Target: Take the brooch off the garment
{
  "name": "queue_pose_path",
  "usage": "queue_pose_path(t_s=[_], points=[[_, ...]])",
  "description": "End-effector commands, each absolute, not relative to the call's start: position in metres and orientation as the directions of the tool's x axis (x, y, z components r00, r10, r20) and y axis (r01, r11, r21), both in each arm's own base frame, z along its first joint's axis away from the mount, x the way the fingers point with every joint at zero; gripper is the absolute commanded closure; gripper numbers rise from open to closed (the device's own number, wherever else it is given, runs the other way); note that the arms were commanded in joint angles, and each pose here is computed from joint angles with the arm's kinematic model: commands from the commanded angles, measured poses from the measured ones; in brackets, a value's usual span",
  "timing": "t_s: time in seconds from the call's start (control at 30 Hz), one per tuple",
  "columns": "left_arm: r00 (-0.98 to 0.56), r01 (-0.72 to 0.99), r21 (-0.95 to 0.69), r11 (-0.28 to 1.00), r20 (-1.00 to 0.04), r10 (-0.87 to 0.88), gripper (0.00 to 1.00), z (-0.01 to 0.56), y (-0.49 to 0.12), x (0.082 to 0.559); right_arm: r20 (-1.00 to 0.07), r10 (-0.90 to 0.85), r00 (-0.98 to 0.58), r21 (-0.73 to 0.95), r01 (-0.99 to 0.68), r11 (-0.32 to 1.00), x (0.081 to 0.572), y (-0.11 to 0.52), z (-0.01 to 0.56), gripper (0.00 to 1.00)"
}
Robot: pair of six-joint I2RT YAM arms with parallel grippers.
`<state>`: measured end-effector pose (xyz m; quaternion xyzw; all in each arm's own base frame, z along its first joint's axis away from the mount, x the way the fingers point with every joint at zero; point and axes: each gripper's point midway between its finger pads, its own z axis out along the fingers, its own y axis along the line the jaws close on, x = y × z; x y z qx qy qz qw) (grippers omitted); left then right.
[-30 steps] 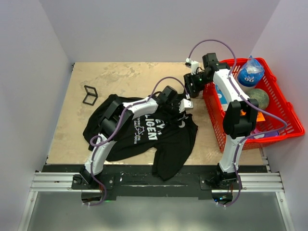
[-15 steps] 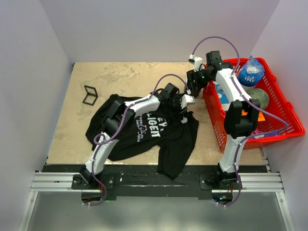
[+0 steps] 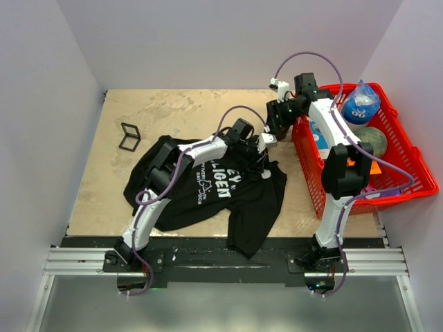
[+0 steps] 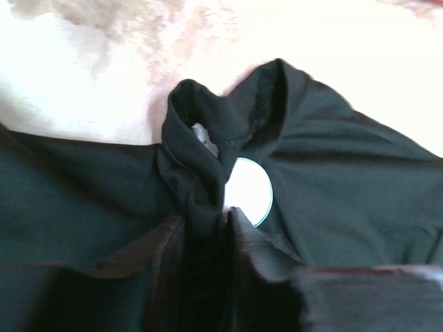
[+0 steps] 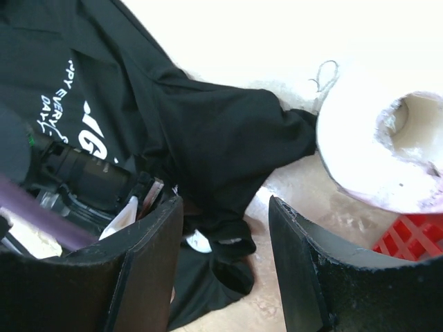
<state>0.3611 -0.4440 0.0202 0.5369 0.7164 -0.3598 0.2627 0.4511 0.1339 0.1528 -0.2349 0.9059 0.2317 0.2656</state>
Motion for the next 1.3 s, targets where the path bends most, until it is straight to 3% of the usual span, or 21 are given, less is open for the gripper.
queue_pose_path(t_s=[0.0,0.2,0.4,0.57,0.67,0.8,0.9,1.13,1.23,1.27], points=[[-0.548,0.826,-0.478,0.297,-0.56,0.621,0.54,-0.049,-0.398,0.328,-0.562,-0.314,-0.765,0.33,-0.556,0.763,0.425,0.14,0.169,0.43],[-0.51,0.857,-0.485,0.175,-0.743,0.434,0.38,0.031,-0.399,0.338,-0.613,-0.357,-0.705,0.24,-0.596,0.766,0.425,0.13,0.19,0.44],[-0.467,0.881,-0.455,0.128,-0.799,0.378,0.32,0.073,-0.387,0.344,-0.702,-0.396,-0.591,0.076,-0.615,0.785,0.427,0.115,0.227,0.44],[-0.457,0.877,-0.48,0.027,-0.814,0.358,0.3,0.081,-0.384,0.332,-0.722,-0.403,-0.563,0.134,-0.685,0.716,0.413,0.13,0.236,0.46],[-0.485,0.857,-0.515,0.011,-0.799,0.356,0.35,0.073,-0.39,0.336,-0.69,-0.423,-0.587,0.21,-0.721,0.66,0.392,0.142,0.22,0.53],[-0.486,0.874,-0.449,0.186,-0.801,0.35,0.4,0.058,-0.391,0.371,-0.64,-0.453,-0.62,0.246,-0.724,0.644,0.37,0.15,0.187,0.59],[-0.523,0.851,-0.464,0.244,-0.782,0.337,0.46,0.048,-0.389,0.378,-0.601,-0.463,-0.652,0.284,-0.715,0.639,0.353,0.154,0.17,0.63],[-0.558,0.83,-0.504,0.24,-0.759,0.336,0.51,0.027,-0.399,0.383,-0.486,-0.493,-0.722,0.38,-0.682,0.625,0.318,0.157,0.128,0.72],[-0.562,0.827,-0.51,0.235,-0.75,0.349,0.62,0.017,-0.399,0.383,-0.442,-0.476,-0.76,0.414,-0.643,0.644,0.315,0.159,0.105,0.72],[-0.566,0.824,-0.514,0.238,-0.747,0.349,0.71,0.014,-0.398,0.384,-0.431,-0.472,-0.769,0.423,-0.634,0.647,0.315,0.16,0.1,0.72]])
